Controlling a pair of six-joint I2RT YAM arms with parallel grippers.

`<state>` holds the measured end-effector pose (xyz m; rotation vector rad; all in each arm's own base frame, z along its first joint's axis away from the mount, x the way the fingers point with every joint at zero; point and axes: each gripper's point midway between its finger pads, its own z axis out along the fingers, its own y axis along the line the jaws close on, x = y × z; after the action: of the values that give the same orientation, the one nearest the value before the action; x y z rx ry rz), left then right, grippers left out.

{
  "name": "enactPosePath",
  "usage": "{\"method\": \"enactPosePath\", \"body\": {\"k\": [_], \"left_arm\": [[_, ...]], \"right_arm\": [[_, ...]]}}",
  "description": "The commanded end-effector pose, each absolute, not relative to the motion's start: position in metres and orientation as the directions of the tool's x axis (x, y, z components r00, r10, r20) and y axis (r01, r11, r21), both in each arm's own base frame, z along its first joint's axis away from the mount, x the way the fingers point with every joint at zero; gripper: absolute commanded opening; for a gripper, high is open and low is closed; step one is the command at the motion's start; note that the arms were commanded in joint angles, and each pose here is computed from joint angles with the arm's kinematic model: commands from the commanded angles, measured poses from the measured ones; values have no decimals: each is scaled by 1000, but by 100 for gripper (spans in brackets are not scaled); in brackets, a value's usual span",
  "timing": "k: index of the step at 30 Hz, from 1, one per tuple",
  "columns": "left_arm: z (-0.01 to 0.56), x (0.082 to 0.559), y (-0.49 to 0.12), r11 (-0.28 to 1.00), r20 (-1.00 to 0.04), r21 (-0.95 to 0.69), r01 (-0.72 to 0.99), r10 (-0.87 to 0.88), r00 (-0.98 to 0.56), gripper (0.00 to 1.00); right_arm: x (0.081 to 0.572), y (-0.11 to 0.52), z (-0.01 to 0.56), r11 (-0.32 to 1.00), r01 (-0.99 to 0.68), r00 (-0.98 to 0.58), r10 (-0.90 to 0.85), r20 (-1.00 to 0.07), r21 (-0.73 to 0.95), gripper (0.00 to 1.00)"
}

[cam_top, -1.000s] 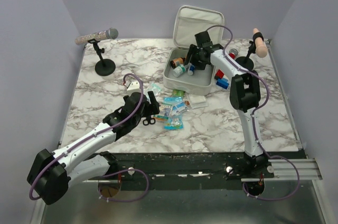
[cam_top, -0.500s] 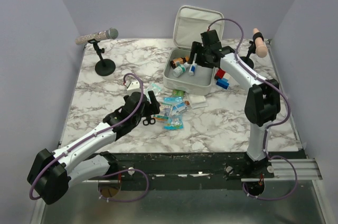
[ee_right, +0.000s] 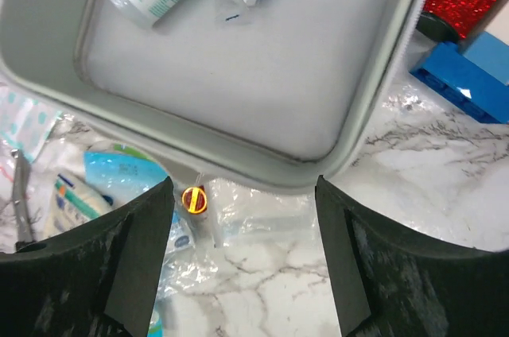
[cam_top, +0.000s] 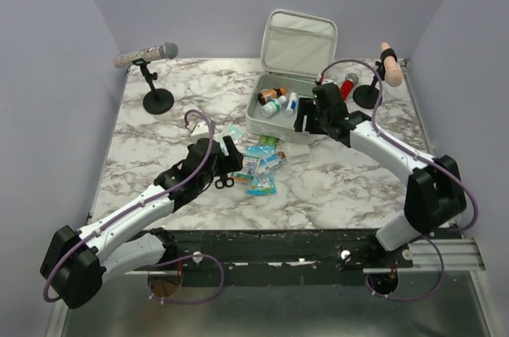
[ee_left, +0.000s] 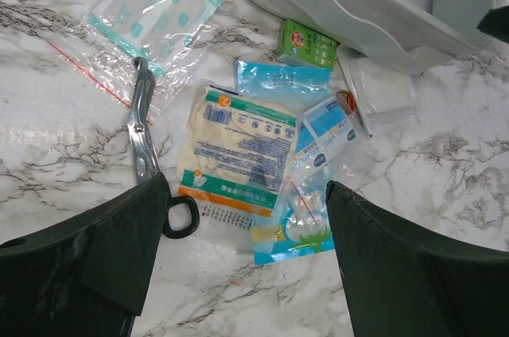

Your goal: Organize the medicine kit

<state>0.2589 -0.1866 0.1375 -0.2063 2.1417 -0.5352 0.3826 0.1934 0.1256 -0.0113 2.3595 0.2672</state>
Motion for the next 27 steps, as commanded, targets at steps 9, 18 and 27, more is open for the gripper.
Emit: {"method": "enactPosePath", "body": {"k": [9,18,27], "left_arm": [[129,259,-205,863,-687,-502,58,-357,-633,91],[124,254,-201,865,-677,-500,40,-362,-641,91],[125,252,-194,875,-691,-483,39,-353,-631,91]], "right_arm": [[330,175,88,973,-87,-739,80,-669,212,80],[345,179,49,984,-33,-779,83,-622,173,79],[338,179,17,988,-13,-833,75,-548,155,51]]}}
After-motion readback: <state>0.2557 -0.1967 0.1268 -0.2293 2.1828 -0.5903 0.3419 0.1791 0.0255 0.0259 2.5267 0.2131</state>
